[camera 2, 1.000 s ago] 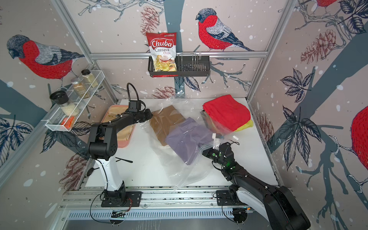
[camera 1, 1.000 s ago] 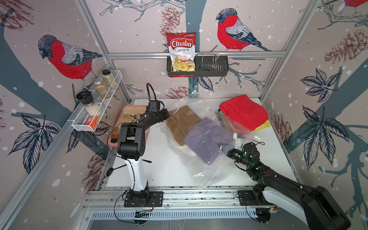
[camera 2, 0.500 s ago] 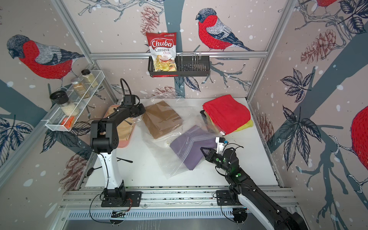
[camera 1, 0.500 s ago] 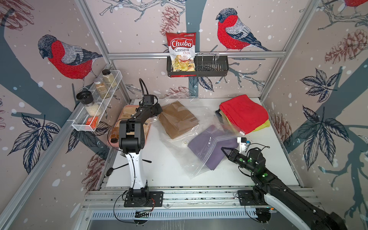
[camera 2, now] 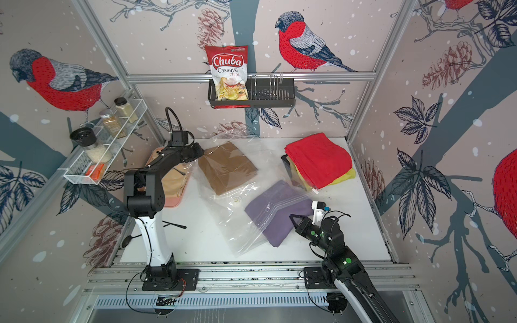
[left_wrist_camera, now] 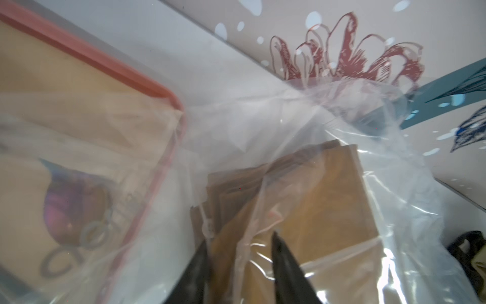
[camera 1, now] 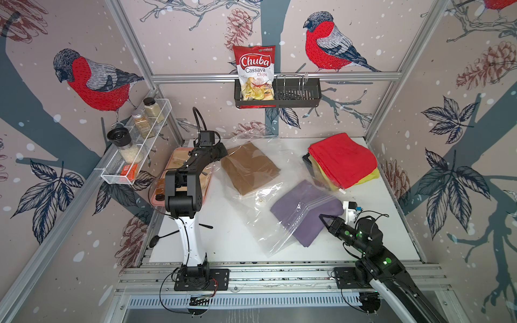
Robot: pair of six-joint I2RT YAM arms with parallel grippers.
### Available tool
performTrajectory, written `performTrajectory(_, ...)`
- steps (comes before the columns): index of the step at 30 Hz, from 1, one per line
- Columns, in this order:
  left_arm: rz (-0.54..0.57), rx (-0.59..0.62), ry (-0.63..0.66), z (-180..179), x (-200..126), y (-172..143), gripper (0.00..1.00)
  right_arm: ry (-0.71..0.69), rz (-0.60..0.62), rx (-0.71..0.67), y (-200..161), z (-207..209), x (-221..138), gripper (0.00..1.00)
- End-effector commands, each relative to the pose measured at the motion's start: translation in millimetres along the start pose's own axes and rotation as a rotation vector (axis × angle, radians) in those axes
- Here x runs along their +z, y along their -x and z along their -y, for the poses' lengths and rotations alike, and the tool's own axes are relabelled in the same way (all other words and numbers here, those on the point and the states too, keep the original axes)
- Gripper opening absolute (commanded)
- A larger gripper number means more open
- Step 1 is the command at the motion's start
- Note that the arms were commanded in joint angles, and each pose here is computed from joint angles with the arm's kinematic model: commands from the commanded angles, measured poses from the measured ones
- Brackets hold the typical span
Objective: Take the trousers out of the vacuum bag
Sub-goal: Take out the trousers from the vacuum bag.
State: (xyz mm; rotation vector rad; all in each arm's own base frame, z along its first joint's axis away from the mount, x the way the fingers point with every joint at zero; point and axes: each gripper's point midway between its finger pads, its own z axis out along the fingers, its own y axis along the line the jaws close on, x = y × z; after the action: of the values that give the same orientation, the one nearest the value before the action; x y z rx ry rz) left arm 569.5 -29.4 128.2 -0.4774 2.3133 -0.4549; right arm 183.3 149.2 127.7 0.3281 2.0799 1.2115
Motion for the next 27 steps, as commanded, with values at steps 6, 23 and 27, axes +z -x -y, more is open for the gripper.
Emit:
performTrajectory(6, 0.102, 0.102, -0.192, 77.5, -68.4, 27.5, 0.97, -0.03, 0.064, -0.046, 22.9, -25.4, -25.2, 0.0)
performTrajectory(23, 0.102, 0.859, -0.557, 283.5, -267.6, -239.7, 0.95, -0.046, 0.084, -0.05, 42.1, -50.5, -33.9, 0.0)
performTrajectory(27, 0.086, 0.903, -0.566, 288.2, -289.1, -292.2, 0.95, -0.043, 0.088, -0.051, 45.1, -54.3, -33.0, 0.0)
